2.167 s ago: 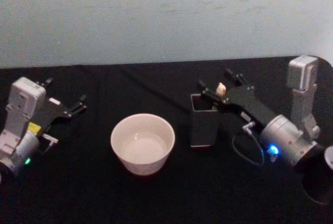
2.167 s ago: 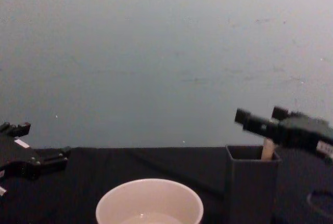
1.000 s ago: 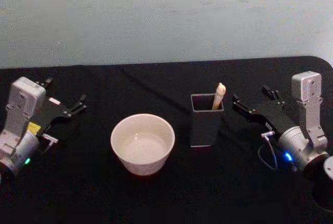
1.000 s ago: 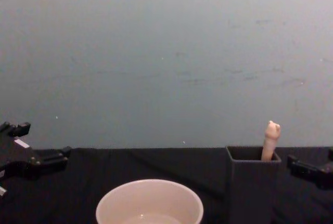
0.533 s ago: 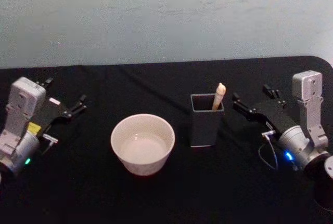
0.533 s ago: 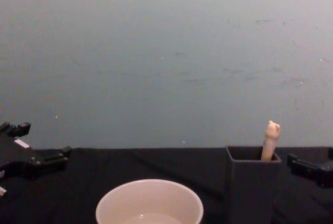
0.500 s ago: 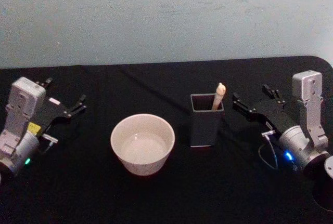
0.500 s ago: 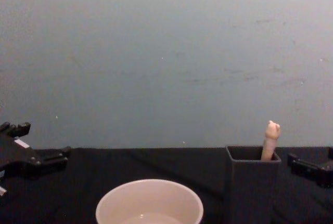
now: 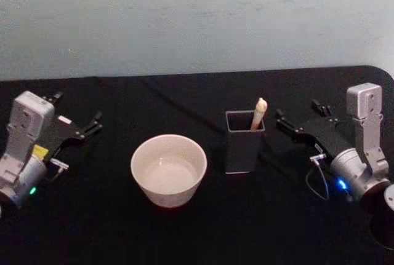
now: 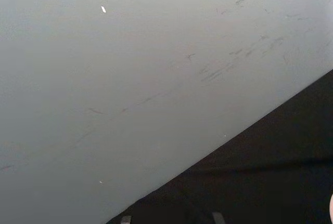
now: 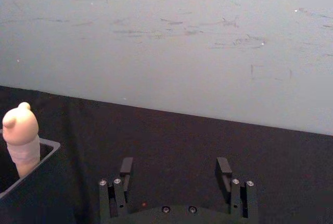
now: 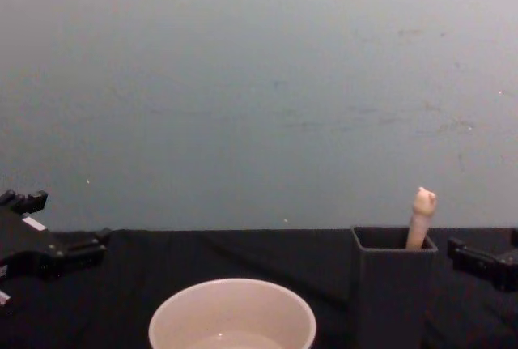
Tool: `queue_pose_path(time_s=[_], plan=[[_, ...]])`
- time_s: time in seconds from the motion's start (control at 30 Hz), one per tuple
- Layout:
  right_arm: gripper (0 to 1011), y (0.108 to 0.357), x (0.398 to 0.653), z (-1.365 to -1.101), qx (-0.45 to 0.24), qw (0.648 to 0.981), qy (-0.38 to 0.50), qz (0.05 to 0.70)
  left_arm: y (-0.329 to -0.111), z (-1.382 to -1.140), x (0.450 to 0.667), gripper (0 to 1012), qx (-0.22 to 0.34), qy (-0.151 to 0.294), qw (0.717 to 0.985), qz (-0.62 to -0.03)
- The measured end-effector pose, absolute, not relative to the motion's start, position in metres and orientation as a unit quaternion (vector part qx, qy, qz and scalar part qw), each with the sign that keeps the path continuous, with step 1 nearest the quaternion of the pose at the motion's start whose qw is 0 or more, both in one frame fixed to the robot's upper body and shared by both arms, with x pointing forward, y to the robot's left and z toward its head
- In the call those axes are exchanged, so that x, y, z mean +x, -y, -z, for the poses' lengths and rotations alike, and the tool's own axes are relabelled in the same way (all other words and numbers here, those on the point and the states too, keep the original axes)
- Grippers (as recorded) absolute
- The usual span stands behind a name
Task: Pick up the stirring spoon with one hand, stir inside the cup, then place it back in its original position.
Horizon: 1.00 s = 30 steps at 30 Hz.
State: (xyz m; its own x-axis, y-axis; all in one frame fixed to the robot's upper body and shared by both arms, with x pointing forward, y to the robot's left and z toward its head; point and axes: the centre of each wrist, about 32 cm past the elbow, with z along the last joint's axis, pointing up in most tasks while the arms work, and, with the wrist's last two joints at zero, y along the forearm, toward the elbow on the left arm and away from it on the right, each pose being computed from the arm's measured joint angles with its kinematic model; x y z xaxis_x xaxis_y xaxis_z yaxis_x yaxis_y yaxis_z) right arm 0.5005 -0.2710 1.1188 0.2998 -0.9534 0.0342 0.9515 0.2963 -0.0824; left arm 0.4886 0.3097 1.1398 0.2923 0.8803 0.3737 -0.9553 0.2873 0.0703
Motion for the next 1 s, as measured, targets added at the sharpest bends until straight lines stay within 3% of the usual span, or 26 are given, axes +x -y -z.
queue_pose_path(time_s=[1.0], plan=[[1002,0.2709,0.5005,-1.1190,-0.043,0.805,-0.011,0.592,-0.3097,-1.1398,0.4886,1001,0.141,0.132,0.791,-0.580]])
